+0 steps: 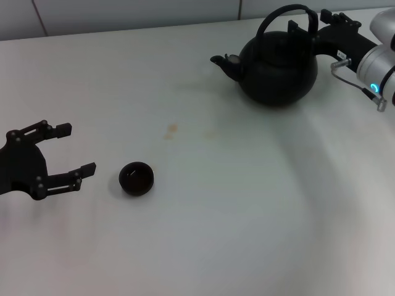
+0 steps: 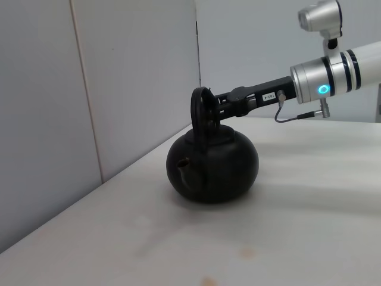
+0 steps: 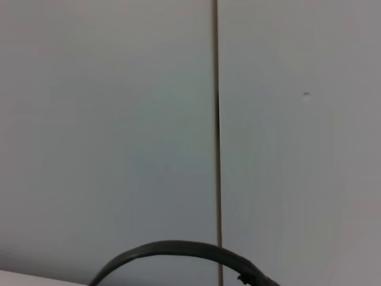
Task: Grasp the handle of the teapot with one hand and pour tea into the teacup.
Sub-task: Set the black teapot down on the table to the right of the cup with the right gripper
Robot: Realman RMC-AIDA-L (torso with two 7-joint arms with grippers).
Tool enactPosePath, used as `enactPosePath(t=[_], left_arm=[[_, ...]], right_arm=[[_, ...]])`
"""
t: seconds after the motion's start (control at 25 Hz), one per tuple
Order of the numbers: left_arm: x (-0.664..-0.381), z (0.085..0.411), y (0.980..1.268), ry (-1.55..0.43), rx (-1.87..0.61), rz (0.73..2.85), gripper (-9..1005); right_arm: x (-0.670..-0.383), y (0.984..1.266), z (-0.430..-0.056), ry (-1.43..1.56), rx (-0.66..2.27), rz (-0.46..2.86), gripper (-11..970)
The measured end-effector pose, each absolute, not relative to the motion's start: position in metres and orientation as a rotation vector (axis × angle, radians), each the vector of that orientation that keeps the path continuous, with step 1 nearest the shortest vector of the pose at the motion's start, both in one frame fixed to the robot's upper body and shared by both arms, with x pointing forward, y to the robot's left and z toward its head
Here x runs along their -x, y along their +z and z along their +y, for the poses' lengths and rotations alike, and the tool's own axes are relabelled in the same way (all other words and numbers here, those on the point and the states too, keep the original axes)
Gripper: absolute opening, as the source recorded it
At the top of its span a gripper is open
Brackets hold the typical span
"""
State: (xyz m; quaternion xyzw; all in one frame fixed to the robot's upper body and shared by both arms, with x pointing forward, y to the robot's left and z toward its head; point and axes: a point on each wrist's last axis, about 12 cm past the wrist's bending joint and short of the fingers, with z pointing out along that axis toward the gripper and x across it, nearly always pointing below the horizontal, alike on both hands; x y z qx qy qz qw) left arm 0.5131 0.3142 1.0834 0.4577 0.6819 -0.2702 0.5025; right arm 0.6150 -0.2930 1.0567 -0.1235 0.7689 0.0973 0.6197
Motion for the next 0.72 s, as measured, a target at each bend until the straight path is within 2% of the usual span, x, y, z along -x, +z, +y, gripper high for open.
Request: enactPosePath(t=[0.36, 0.72], left_arm=[[-0.514, 0.314, 1.084, -0.653, -1.106, 1.647, 866], [-0.515, 0.313, 1.085, -0.669, -1.087, 1.656, 866]], right_arm=[[-0.605, 1.054, -0.296, 0.254, 0.286, 1.743, 795], [-0.578, 1.044, -0.308, 0.299, 0.255, 1.703, 796]])
